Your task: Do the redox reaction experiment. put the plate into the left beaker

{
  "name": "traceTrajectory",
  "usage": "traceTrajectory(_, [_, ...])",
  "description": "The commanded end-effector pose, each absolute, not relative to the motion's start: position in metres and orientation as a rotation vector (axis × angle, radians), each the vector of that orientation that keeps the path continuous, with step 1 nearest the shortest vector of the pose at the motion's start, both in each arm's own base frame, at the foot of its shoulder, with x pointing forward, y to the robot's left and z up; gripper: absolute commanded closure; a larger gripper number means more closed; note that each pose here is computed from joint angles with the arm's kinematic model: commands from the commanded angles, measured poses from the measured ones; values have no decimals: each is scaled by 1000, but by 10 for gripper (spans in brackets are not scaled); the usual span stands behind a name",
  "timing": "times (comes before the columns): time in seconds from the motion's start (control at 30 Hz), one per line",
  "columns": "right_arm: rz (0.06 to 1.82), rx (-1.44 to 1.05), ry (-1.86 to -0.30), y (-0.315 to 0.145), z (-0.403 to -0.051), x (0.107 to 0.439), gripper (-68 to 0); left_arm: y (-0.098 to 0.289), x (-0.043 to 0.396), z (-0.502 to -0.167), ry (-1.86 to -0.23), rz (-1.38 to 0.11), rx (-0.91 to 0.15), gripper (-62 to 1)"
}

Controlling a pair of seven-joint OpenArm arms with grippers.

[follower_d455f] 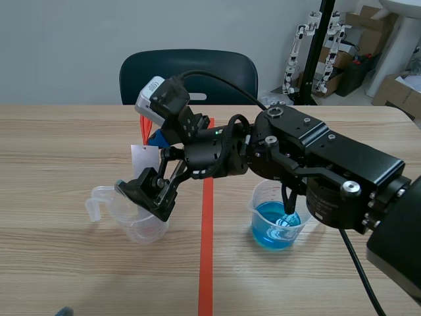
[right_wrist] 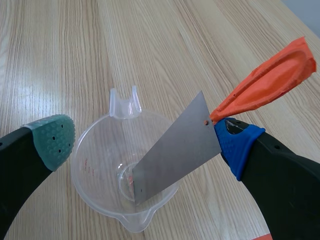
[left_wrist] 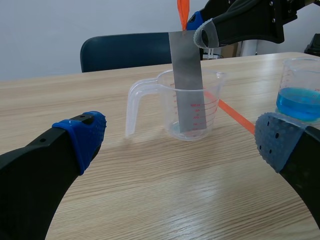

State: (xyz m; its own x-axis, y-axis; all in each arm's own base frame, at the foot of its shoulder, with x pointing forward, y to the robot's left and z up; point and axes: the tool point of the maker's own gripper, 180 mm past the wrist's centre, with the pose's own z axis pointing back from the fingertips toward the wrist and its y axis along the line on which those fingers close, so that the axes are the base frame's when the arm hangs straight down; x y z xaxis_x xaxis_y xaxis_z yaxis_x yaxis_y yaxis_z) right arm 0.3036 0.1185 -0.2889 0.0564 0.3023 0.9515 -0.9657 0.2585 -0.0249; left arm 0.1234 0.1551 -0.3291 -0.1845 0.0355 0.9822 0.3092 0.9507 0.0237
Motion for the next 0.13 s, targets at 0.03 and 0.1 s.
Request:
traceTrajectory(0.03, [1143,814,-1138,124,-269,311,-576,157,126,-322,-1775,-256,-258,-623])
traceTrajectory(0.1, [1143,814,-1138,124,-269,311,-576,157,126,-322,-1775,-256,-258,-623])
